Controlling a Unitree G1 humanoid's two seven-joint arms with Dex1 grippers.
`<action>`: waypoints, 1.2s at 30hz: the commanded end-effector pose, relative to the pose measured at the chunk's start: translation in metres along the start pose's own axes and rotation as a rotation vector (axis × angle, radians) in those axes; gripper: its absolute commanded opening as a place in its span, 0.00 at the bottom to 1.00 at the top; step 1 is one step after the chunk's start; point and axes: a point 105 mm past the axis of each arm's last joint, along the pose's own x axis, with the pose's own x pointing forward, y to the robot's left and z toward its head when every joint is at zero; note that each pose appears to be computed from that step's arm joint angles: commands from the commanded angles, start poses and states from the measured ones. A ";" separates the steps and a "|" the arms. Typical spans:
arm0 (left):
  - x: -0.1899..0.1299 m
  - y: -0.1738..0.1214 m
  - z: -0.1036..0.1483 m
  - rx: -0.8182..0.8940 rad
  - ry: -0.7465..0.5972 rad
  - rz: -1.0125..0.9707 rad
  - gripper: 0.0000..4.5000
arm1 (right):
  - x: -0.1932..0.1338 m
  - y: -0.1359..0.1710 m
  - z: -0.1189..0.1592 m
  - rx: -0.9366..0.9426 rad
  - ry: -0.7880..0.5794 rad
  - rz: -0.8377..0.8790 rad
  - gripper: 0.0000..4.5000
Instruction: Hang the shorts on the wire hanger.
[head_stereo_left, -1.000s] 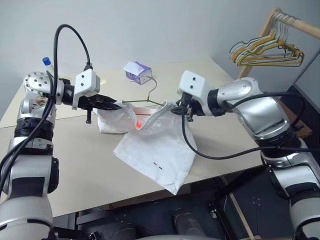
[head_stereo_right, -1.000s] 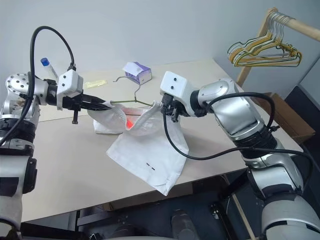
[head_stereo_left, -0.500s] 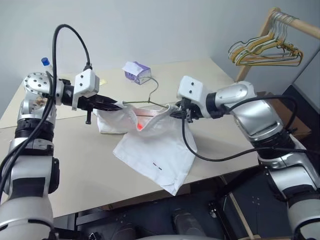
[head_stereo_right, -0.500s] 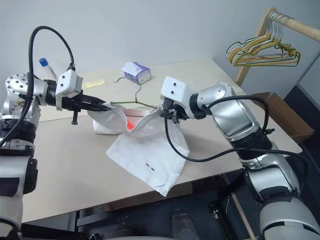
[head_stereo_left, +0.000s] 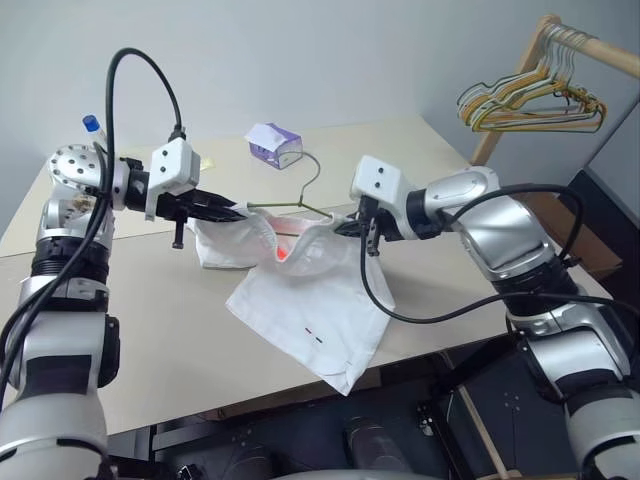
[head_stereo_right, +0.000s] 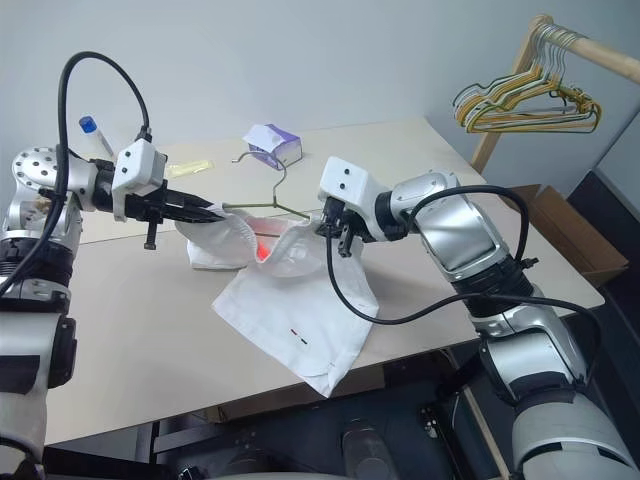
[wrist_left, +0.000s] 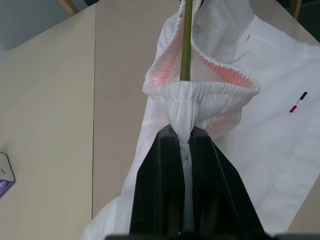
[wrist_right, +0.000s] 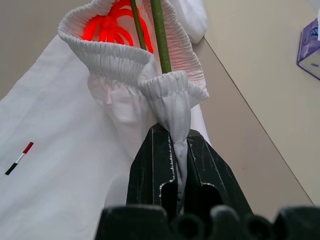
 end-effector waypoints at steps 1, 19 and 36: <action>-0.010 0.016 0.017 0.014 -0.101 0.110 0.07 | -0.008 -0.005 0.005 0.009 -0.037 -0.037 0.00; -0.037 0.035 0.052 -0.032 -0.493 0.335 0.99 | -0.055 -0.018 -0.036 0.395 0.014 -0.324 0.00; 0.012 -0.018 0.075 -0.068 -0.632 0.250 0.99 | -0.171 -0.041 -0.129 1.036 0.155 -1.243 0.00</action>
